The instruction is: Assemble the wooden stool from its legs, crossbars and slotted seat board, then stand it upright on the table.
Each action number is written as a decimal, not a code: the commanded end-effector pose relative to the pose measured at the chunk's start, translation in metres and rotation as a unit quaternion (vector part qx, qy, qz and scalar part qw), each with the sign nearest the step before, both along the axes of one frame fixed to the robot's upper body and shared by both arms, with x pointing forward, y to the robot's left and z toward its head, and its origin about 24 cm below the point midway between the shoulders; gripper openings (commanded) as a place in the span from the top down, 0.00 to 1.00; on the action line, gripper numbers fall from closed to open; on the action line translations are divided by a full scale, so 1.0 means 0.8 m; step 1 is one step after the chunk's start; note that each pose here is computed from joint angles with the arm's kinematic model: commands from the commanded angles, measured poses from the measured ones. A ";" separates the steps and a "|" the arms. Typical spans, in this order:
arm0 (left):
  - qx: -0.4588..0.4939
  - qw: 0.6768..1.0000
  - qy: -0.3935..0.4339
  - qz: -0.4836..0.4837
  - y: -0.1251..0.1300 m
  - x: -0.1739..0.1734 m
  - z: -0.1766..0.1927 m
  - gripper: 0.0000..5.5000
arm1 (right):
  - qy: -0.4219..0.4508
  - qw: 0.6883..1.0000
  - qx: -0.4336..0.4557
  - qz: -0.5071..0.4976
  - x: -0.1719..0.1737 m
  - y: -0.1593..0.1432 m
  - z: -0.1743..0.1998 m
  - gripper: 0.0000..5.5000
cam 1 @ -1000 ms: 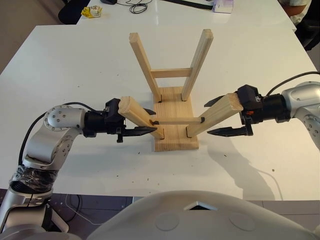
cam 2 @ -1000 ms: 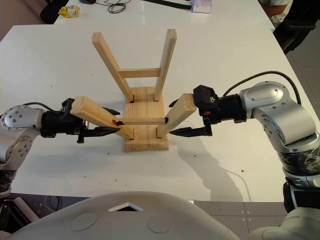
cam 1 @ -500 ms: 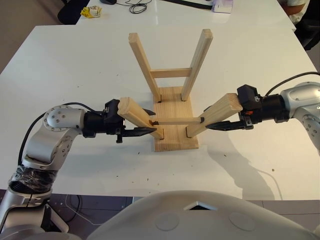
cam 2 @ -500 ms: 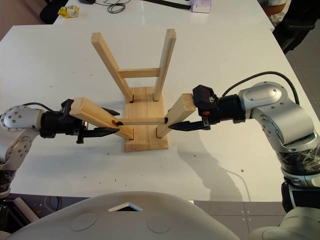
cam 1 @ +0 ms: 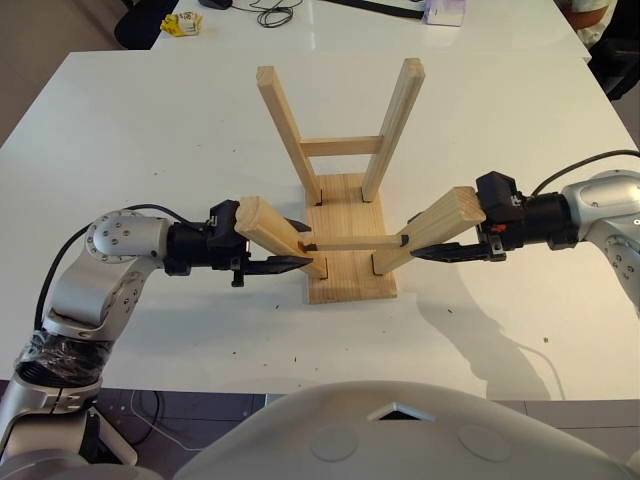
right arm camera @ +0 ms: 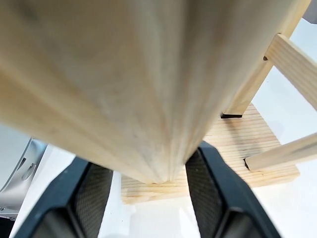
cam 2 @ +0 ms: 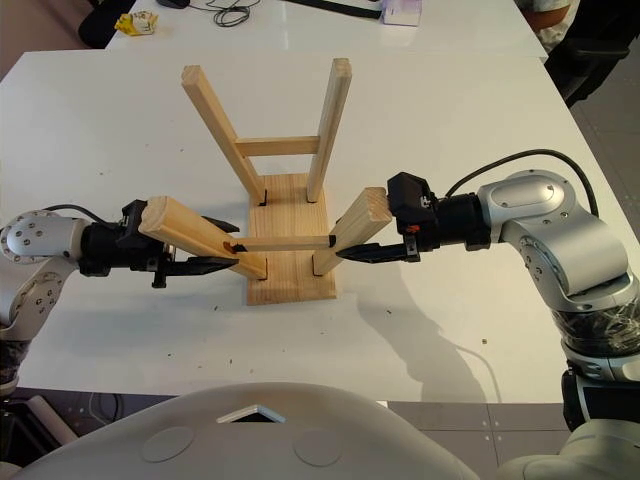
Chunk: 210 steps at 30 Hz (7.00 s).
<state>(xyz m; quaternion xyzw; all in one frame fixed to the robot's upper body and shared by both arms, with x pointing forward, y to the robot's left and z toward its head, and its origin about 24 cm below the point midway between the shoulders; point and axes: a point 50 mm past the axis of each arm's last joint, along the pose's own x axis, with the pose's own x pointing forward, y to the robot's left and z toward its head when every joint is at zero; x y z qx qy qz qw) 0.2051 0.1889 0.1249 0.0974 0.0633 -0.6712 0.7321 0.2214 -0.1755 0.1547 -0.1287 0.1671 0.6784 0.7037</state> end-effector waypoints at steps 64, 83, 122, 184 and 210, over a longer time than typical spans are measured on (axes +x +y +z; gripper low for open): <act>0.043 0.992 0.103 0.060 0.009 -0.016 -0.060 0.63 | 0.041 0.993 0.104 -0.050 -0.007 -0.001 -0.027 0.61; 0.099 0.992 0.065 0.052 0.010 0.003 -0.059 0.63 | 0.032 0.993 0.109 -0.033 -0.006 0.009 -0.027 0.61; 0.120 0.981 0.151 -0.015 -0.023 0.028 -0.058 0.62 | 0.021 0.991 0.130 0.000 -0.006 0.031 -0.023 0.61; 0.077 0.984 0.159 0.037 -0.037 -0.004 -0.082 0.62 | -0.004 0.994 -0.083 0.068 0.051 -0.047 0.017 0.27; 0.065 0.986 0.147 0.055 -0.046 -0.005 -0.088 0.62 | -0.064 0.976 -0.186 0.089 0.082 -0.072 0.033 0.45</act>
